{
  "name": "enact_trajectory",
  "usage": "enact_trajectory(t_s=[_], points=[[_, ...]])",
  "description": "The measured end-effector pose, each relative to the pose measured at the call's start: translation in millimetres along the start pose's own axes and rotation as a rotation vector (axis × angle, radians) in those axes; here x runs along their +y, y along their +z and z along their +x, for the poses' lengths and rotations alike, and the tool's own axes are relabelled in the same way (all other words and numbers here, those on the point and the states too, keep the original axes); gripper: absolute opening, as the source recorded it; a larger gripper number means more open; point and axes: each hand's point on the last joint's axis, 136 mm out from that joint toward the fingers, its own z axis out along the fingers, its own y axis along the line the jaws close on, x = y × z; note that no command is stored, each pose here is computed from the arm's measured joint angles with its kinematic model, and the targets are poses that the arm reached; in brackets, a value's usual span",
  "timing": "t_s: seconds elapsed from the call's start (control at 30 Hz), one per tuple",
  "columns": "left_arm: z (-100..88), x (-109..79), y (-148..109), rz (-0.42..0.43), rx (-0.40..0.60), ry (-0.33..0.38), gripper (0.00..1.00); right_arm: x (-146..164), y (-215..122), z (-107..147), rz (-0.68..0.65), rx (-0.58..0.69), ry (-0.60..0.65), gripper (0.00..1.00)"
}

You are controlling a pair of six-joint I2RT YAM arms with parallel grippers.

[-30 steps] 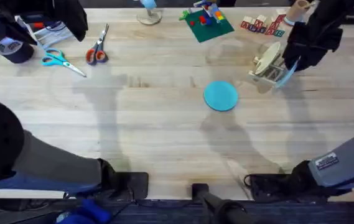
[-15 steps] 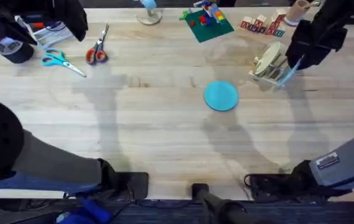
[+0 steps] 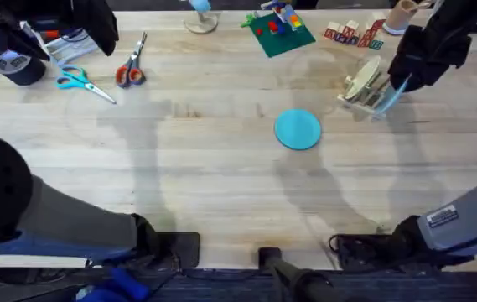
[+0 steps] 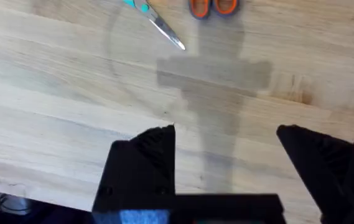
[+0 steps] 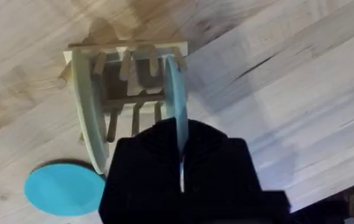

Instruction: Pick up the plates from the table one by one and place each into a slot on the dish rack.

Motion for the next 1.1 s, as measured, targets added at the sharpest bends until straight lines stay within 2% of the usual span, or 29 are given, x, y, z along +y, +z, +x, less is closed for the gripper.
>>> enact_trajectory(t_s=[0.17, 0.23, 0.37, 0.4, 0.5, 0.53, 1.0, 1.1], points=[[0.0, 0.0, 0.0, 0.0, 0.0, 0.0, 0.993, 0.2, 0.0, -0.7, -0.001, -0.003, -0.006, 0.095], [0.0, -0.1, 0.0, 0.0, 0.0, 0.0, 0.993, 0.1, 0.0, -0.7, 0.0, -0.003, -0.01, 0.201], [0.0, -0.1, 0.0, 0.0, 0.0, 0.0, 0.993, -0.3, 0.0, -0.9, 0.002, -0.004, -0.01, 0.242], [0.0, 0.0, 0.0, 0.0, 0.0, 0.0, 0.993, -0.3, 0.0, -0.9, 0.002, -0.004, -0.01, 0.284], [0.0, 0.0, 0.0, 0.0, 0.0, 0.0, 0.993, -0.6, 0.0, -1.0, 0.003, -0.004, -0.014, 0.602], [0.0, 0.0, 0.0, 0.0, 0.0, 0.0, 0.993, -0.6, 0.0, -1.0, 0.003, -0.004, -0.013, 0.625], [0.0, 0.0, 0.0, 0.0, 0.0, 0.0, 0.993, -0.7, 0.0, -1.0, 0.003, -0.004, -0.013, 0.638], [0.0, -0.1, 0.0, 0.0, 0.0, 0.0, 0.993, -1.5, 0.1, -1.2, 0.007, -0.005, -0.013, 0.689]])
